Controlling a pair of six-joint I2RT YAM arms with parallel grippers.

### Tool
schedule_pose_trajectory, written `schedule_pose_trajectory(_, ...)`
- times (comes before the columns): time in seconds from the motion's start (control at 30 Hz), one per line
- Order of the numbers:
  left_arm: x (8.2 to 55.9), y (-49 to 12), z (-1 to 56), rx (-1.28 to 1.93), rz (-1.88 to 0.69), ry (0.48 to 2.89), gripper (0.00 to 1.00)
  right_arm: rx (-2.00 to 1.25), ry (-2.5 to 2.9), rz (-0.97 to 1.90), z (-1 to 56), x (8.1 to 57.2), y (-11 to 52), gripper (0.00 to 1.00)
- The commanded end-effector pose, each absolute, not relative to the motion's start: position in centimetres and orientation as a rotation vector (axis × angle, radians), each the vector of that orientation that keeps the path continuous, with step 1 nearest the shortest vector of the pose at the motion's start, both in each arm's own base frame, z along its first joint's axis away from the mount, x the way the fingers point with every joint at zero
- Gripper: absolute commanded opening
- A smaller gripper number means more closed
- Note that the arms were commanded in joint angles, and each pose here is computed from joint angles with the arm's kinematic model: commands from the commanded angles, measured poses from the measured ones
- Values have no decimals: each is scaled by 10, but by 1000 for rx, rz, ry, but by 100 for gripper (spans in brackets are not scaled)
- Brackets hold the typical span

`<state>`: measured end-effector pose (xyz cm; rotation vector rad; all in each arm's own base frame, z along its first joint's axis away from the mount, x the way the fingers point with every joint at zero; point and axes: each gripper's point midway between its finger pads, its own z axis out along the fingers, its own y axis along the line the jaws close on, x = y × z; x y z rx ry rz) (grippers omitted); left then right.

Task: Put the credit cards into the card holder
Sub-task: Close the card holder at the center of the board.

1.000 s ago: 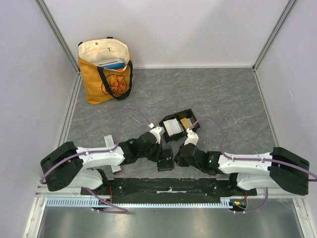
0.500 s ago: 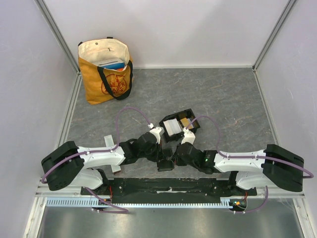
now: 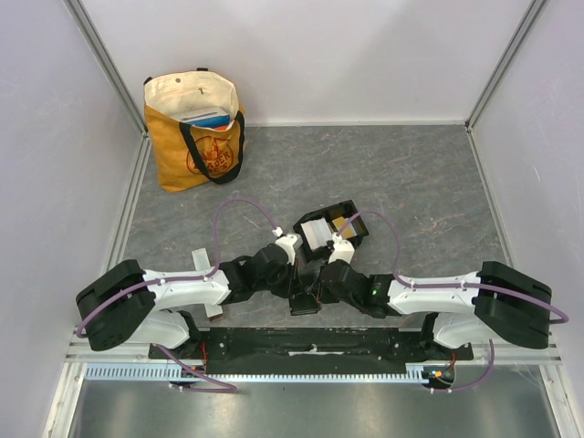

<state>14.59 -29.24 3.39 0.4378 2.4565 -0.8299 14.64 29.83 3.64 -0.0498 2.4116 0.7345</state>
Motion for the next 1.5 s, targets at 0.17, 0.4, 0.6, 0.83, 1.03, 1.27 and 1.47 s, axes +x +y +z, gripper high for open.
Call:
schedule_pose_trajectory(0.17, 146, -289, 28, 445, -812, 2450, 3, -34, 2345, 784, 61, 151, 299, 1)
schedule_pose_trajectory(0.4, 146, -290, 29, 445, -812, 2450, 3, -35, 2369, 731, 54, 157, 296, 1)
schedule_pose_trajectory(0.6, 147, -289, 34, 441, -816, 2438, 3, 2, 2346, 731, 58, 158, 286, 1)
schedule_pose_trajectory(0.83, 148, -291, 37, 443, -825, 2428, 3, 6, 2360, 733, 54, 155, 283, 1)
schedule_pose_trajectory(1.03, 147, -292, 37, 448, -829, 2433, 3, 13, 2378, 736, 51, 154, 286, 1)
schedule_pose_trajectory(1.27, 146, -293, 38, 460, -839, 2431, 3, 20, 2402, 734, 44, 150, 284, 1)
schedule_pose_trajectory(1.47, 145, -293, 37, 465, -840, 2435, 3, 23, 2412, 757, 42, 148, 288, 1)
